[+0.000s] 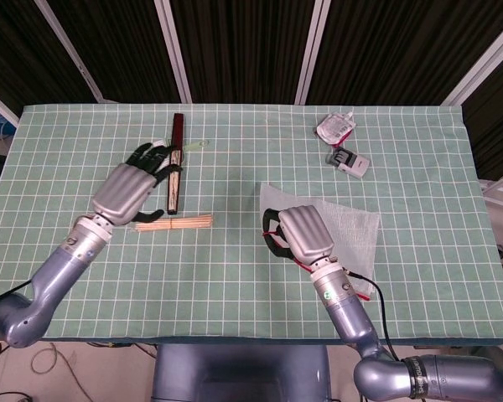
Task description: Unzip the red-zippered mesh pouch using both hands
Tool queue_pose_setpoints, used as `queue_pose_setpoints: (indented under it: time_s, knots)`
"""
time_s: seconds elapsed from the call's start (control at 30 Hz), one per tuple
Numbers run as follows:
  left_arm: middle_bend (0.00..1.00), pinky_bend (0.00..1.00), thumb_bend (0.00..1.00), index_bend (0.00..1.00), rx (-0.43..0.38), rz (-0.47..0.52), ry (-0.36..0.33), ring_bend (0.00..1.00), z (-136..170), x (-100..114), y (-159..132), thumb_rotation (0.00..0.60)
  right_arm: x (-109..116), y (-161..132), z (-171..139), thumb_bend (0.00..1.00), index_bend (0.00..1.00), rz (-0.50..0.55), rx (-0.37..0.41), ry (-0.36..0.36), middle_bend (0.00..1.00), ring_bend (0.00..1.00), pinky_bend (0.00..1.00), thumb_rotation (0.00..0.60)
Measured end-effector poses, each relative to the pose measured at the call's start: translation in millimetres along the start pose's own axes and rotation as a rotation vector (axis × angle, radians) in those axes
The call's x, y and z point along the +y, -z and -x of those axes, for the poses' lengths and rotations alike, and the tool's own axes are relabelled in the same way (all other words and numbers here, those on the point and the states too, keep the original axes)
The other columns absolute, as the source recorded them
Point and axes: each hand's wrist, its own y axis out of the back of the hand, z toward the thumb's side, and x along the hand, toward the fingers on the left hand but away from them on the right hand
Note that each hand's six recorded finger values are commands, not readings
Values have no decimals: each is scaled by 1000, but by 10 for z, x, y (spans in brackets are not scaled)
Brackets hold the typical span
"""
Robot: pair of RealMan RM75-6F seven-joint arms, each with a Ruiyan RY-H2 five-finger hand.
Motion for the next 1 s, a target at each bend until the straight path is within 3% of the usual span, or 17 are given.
queue_pose_setpoints:
  time_s: [0.37,1.0]
  knots:
    - [0,0,269,294,-115,26,55,0,-375,-277,-598,600,44,-25,14,568,717,13,-6,-2,1000,1000,936,600]
    - [4,0,297,368,-197,74,74,0,-659,-495,-1202,600,141,97,-16,567,720,31,-34,6,1000,1000,936,600]
